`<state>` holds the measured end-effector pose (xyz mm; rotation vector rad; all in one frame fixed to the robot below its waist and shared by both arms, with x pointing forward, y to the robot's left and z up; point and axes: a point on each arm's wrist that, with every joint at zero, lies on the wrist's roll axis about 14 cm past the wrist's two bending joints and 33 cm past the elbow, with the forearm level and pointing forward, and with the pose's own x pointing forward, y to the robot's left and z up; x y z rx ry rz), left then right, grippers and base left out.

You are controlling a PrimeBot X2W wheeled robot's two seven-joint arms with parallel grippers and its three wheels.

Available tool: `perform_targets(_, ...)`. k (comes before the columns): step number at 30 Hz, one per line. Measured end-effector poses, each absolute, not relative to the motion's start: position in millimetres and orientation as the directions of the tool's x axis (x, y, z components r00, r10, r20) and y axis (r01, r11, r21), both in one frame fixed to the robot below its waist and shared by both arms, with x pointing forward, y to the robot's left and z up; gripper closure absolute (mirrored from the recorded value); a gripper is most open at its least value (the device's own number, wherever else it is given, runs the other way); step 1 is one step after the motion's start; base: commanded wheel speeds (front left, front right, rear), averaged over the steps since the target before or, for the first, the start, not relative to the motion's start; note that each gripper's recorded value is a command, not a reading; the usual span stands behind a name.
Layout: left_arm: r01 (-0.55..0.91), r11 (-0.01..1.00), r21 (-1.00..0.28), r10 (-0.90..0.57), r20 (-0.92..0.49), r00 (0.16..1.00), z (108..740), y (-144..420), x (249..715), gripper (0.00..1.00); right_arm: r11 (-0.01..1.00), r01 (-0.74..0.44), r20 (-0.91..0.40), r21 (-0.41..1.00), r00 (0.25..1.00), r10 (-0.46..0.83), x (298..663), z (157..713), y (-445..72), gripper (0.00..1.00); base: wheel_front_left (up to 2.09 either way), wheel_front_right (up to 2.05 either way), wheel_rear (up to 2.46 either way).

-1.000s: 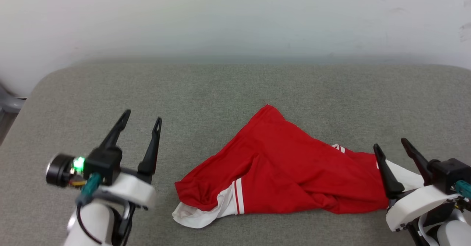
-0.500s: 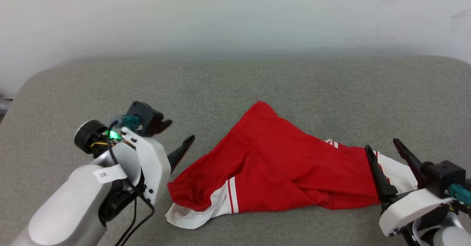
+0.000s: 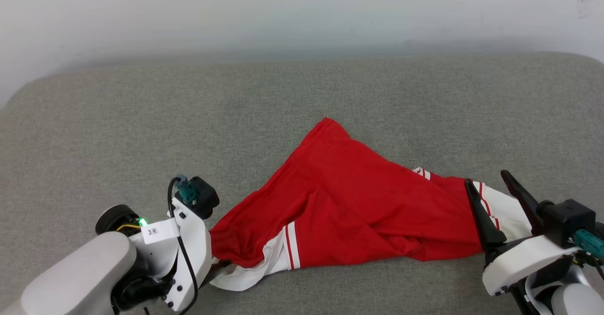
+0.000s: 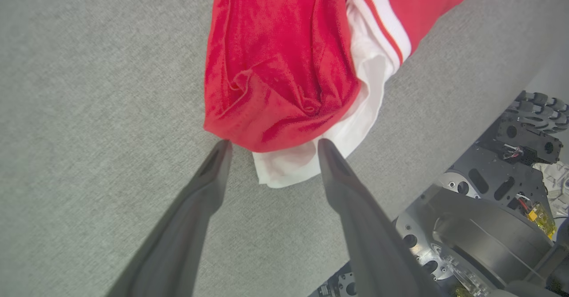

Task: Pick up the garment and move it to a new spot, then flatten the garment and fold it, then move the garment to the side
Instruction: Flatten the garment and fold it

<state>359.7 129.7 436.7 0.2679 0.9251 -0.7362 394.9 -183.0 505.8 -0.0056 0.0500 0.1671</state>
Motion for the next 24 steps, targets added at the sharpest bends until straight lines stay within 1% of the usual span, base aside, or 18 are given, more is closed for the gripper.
perform_targets(3, 0.678, 0.725, -0.121, -0.443, -0.836, 0.324, 417, 132, 351, 0.00, 0.986, -0.167, -0.059, 0.004, 0.984, 0.166, 399, 501, -182, 0.00, 0.00, 0.00, 0.00)
perform_targets(10, 0.674, 0.717, -0.181, -0.436, -0.870, 0.230, 380, 127, 344, 0.00, 0.985, -0.173, -0.082, 0.015, 0.981, 0.174, 412, 489, -178, 0.00, 0.00, 0.00, 0.00)
perform_targets(14, 0.695, 0.698, -0.174, -0.414, -0.890, 0.192, 365, 128, 341, 0.00, 0.985, -0.171, -0.089, 0.019, 0.981, 0.172, 418, 483, -179, 0.00, 0.00, 0.00, 0.00)
perform_targets(15, 0.703, 0.691, -0.167, -0.416, -0.888, 0.197, 365, 127, 343, 1.00, 0.986, -0.167, -0.095, 0.020, 0.981, 0.168, 418, 481, -180, 0.00, 0.00, 0.00, 0.00)
perform_targets(18, 0.717, 0.685, -0.133, -0.426, -0.871, 0.245, 367, 128, 351, 1.00, 0.987, -0.161, -0.091, 0.020, 0.982, 0.162, 418, 481, -182, 0.00, 0.00, 0.00, 0.00)
perform_targets(21, 0.724, 0.682, -0.101, -0.453, -0.836, 0.310, 378, 126, 363, 1.00, 0.988, -0.156, -0.078, 0.019, 0.984, 0.157, 418, 485, -184, 0.00, 0.00, 0.00, 0.00)
perform_targets(24, 0.725, 0.688, -0.034, -0.473, -0.779, 0.412, 402, 128, 388, 1.00, 0.988, -0.151, -0.067, 0.019, 0.986, 0.152, 417, 488, -185, 0.00, 0.00, 0.00, 0.00)
